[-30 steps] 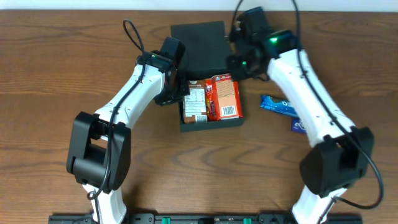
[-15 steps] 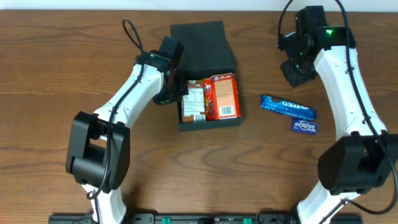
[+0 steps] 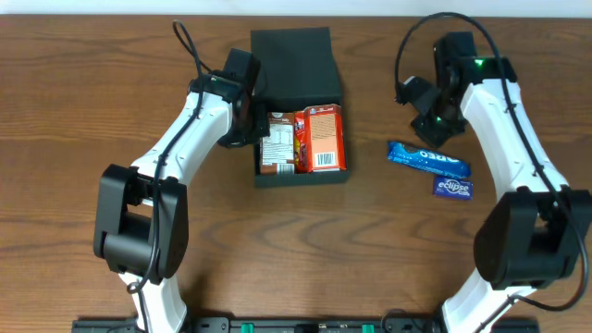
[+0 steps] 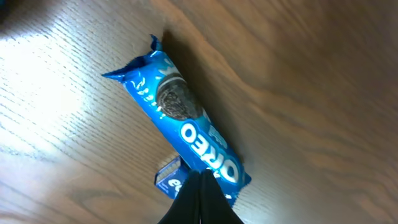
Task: Pack container
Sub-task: 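Withdraw the right gripper and reach to the blue Oreo pack, then grasp the blue Oreo pack with the right gripper and lift it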
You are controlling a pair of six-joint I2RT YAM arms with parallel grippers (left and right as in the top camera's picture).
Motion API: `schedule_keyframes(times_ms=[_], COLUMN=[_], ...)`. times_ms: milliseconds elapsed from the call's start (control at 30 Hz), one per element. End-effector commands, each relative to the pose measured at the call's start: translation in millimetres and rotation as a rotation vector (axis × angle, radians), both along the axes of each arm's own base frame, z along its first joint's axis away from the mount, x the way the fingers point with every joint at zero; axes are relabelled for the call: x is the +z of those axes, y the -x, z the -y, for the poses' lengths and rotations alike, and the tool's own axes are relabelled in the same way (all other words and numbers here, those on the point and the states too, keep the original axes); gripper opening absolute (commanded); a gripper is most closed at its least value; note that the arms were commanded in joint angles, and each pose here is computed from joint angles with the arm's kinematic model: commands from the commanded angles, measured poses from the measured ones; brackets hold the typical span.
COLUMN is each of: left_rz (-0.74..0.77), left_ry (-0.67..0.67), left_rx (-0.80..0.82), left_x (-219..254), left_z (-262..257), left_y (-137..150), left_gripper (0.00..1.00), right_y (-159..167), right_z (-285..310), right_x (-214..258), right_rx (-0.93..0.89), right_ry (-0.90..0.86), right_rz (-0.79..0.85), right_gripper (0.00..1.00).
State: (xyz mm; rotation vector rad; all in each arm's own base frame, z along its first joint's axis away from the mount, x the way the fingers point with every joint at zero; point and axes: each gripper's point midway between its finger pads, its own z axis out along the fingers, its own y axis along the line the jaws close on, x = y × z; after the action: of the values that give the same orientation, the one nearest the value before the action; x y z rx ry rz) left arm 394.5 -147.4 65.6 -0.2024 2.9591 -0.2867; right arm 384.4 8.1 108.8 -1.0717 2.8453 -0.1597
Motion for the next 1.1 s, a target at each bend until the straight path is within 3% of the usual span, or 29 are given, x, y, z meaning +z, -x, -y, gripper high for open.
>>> schedule_keyframes(times_ms=[0, 33, 100, 133, 267, 367, 400, 800, 1067], left_rz=[0.011, 0.011, 0.013, 0.015, 0.034, 0.05, 0.056, 0.132, 0.135], left_ry=[-0.038, -0.038, -0.037, -0.036, -0.014, 0.003, 0.009, 0.041, 0.041], left_rx=[0.003, 0.003, 0.003, 0.003, 0.001, 0.001, 0.0, -0.002, -0.002], left_x=[-2.3, -0.6, 3.5, 6.5, 17.6, 27.9, 31.0, 79.4, 88.2], left_z=[-7.8, -7.6, -7.3, -6.9, -2.7, 0.2, 1.3, 4.2, 2.2], left_y=[-10.4, -10.8, -12.0, -13.0, -17.1, -20.4, -21.6, -25.8, -20.0], left_gripper=[0.15, 0.23, 0.32, 0.38, 0.61, 0.8, 0.83, 0.84, 0.84], right_y=[4.4, 5.2, 5.8, 5.8, 7.9, 8.8, 8.7, 17.3, 20.8], right_z=[-1.8, -1.9, -1.8, -1.8, -1.7, -2.6, -3.7, -5.8, -5.6], right_x=[-1.9, -3.5, -3.9, -3.8, -4.0, -4.3, -4.3, -33.5, -57.0], right_rx=[0.021, 0.02, 0.009, 0.01, 0.01, 0.01, 0.011, 0.039, 0.062], right_ry=[-0.022, -0.023, -0.024, -0.024, -0.023, -0.028, -0.035, -0.046, -0.043], right_rz=[0.003, 0.0, -0.002, -0.002, -0.01, -0.014, -0.013, -0.035, -0.028], right_gripper=[0.15, 0.29, 0.43, 0.6, 0.76, 0.77, 0.77, 0.7, 0.73])
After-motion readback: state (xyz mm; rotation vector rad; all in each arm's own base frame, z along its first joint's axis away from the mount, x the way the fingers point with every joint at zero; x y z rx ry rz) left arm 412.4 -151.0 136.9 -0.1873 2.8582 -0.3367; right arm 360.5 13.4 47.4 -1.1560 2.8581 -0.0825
